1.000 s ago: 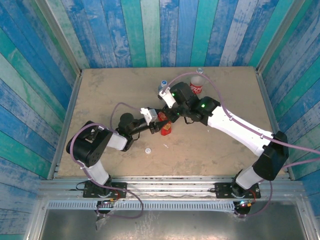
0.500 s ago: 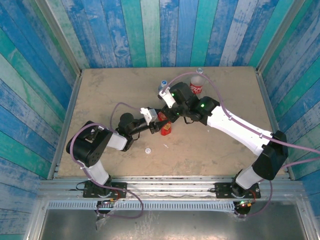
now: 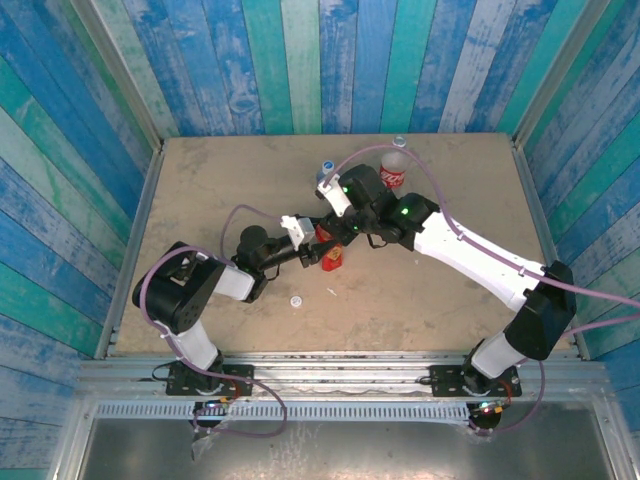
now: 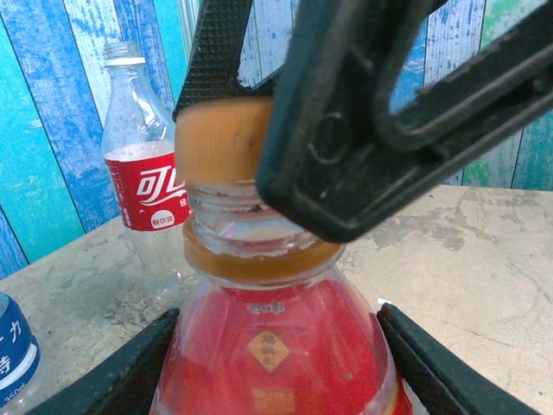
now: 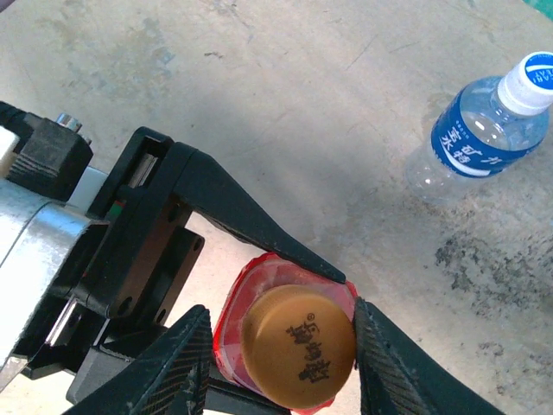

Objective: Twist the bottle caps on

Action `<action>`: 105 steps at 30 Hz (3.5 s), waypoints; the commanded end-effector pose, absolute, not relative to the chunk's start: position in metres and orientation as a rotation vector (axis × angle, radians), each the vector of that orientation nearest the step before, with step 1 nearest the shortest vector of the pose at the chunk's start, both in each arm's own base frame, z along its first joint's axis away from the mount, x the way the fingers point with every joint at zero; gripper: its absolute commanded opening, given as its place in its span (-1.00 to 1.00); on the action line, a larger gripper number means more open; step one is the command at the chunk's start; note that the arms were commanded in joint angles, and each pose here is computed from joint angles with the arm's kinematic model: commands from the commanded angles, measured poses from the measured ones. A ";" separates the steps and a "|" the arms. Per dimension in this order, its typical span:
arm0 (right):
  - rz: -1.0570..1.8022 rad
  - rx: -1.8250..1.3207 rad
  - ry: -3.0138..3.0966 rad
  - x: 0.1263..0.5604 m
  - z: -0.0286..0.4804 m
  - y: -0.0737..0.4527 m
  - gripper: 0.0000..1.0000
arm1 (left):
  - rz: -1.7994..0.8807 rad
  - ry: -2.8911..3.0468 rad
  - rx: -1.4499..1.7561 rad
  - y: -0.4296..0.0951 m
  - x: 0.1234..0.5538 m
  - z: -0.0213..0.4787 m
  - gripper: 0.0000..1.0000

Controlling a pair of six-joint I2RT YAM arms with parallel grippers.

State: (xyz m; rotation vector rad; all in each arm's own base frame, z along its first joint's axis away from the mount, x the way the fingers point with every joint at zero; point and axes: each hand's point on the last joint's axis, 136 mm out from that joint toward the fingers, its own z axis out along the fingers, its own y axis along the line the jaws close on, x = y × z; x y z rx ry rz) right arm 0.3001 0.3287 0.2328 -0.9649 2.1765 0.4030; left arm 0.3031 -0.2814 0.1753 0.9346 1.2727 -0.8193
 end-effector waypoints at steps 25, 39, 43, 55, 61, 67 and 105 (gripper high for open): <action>0.517 -0.931 2.116 0.290 0.250 0.333 0.08 | -0.814 1.333 0.967 -0.280 0.300 0.162 0.17; 0.516 -0.951 2.153 0.292 0.234 0.335 0.06 | -0.814 1.333 0.970 -0.280 0.300 0.162 0.17; 0.513 -0.948 2.157 0.293 0.233 0.335 0.06 | -0.814 1.334 0.970 -0.280 0.300 0.162 0.17; 0.509 -0.946 2.179 0.294 0.225 0.333 0.07 | -0.812 1.334 0.972 -0.280 0.300 0.162 0.17; 0.496 -0.934 2.185 0.297 0.224 0.331 0.09 | -0.813 1.335 0.975 -0.281 0.300 0.161 0.17; 0.495 -0.914 2.167 0.299 0.233 0.330 0.29 | -0.813 1.335 0.977 -0.281 0.299 0.161 0.17; 0.481 -0.759 2.186 0.315 0.231 0.308 -0.32 | -0.816 1.332 0.979 -0.281 0.298 0.162 0.17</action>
